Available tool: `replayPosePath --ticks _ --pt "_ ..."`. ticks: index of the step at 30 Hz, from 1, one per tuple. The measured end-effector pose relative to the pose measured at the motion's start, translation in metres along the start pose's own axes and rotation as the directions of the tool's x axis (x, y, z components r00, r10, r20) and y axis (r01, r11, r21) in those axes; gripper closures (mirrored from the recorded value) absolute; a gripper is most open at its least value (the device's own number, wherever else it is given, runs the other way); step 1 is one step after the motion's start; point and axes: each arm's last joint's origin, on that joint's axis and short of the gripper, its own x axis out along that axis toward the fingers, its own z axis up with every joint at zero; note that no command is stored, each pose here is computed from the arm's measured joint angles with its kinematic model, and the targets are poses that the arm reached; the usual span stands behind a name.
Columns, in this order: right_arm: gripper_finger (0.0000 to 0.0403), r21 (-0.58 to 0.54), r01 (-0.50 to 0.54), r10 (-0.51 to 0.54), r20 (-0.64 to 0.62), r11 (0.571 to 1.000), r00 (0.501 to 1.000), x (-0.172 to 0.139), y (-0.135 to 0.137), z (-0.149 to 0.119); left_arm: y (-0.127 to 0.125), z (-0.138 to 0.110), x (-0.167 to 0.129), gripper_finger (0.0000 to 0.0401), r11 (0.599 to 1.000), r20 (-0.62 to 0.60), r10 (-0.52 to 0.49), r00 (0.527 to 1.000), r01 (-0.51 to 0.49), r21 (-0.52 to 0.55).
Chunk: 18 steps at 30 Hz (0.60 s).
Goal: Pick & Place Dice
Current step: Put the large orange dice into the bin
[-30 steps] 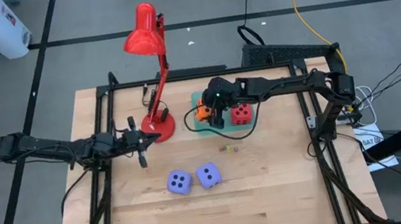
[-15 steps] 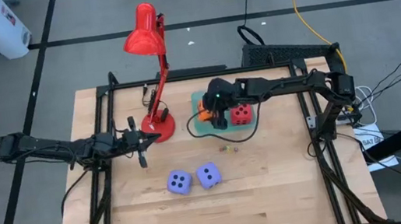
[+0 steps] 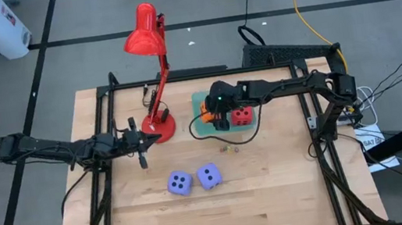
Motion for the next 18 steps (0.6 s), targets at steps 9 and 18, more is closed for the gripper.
replayPosePath --ticks 9,18 --pt "0.0003 -0.103 -0.012 0.011 -0.017 0.995 1.000 0.001 0.006 -0.003 -0.005 -0.007 0.018 0.0396 1.000 -0.028 0.016 0.999 -0.017 -0.025" --pt "0.0005 -0.087 -0.068 0.067 -0.009 0.994 0.998 0.001 0.007 -0.003 -0.018 0.001 0.065 0.0399 0.999 -0.055 -0.022 0.998 0.024 0.039"
